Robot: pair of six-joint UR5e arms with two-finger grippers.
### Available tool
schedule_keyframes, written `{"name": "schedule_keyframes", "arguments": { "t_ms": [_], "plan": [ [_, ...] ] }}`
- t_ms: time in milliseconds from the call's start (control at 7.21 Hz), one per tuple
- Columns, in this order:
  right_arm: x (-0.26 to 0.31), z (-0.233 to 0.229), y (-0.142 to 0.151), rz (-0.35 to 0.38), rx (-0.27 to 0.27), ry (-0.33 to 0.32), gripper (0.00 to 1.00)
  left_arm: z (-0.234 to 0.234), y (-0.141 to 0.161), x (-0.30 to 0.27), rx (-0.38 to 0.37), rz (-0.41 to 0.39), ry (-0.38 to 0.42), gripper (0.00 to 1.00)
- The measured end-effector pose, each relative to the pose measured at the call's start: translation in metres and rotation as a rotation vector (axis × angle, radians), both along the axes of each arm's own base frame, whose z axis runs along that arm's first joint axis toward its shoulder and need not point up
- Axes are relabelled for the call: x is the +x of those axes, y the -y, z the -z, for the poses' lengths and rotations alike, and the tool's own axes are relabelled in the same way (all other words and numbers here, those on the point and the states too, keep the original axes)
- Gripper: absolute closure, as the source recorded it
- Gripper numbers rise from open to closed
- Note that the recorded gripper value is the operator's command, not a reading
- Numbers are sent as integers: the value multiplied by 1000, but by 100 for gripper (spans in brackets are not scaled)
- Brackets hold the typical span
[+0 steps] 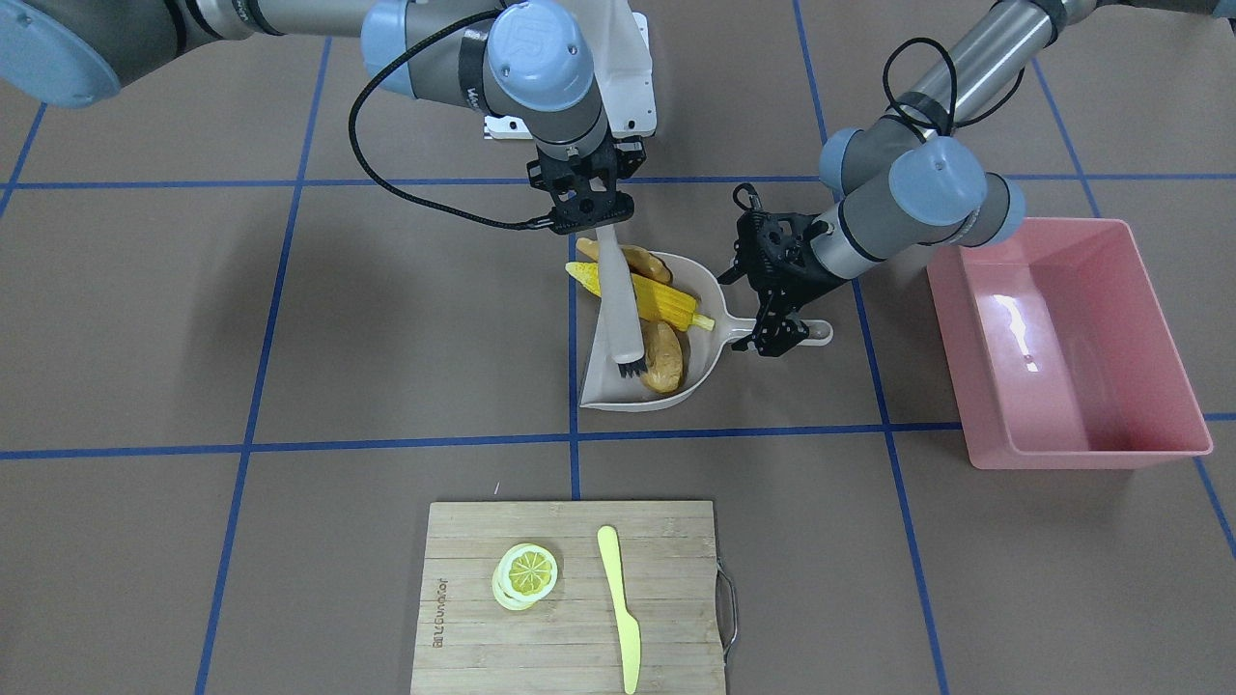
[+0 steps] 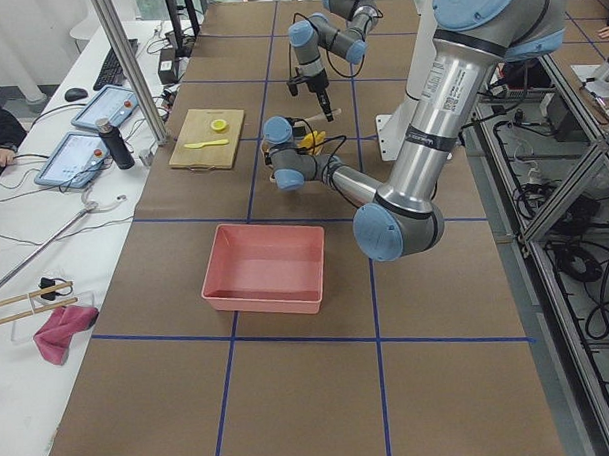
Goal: Sweep and dump trash into bin
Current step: 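Sweep the potato, corn and ginger with the brush into the dustpan, then brush again across the dustpan lip to push the items fully in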
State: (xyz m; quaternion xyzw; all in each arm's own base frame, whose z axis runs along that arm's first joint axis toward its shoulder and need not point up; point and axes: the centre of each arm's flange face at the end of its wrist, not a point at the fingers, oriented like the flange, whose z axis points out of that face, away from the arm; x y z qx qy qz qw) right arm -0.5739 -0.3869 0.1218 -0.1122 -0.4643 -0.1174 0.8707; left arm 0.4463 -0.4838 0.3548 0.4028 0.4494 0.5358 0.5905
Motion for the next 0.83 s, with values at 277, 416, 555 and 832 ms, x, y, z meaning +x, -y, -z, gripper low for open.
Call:
{"name": "schedule_keyframes", "arguments": {
  "t_ms": [277, 416, 555, 832],
  "plan": [
    [9, 2, 4, -4, -14, -7, 100, -9, -1, 0, 29, -13, 11, 3],
    [19, 3, 6, -14, -24, -23, 100, -13, -2, 0, 37, -18, 16, 3],
    [34, 4, 7, -27, -35, -44, 100, -16, -2, 1, 43, -22, 20, 3],
    [64, -12, -1, -52, -72, -108, 100, -22, -8, 16, 38, -45, 33, 3]
  ]
}}
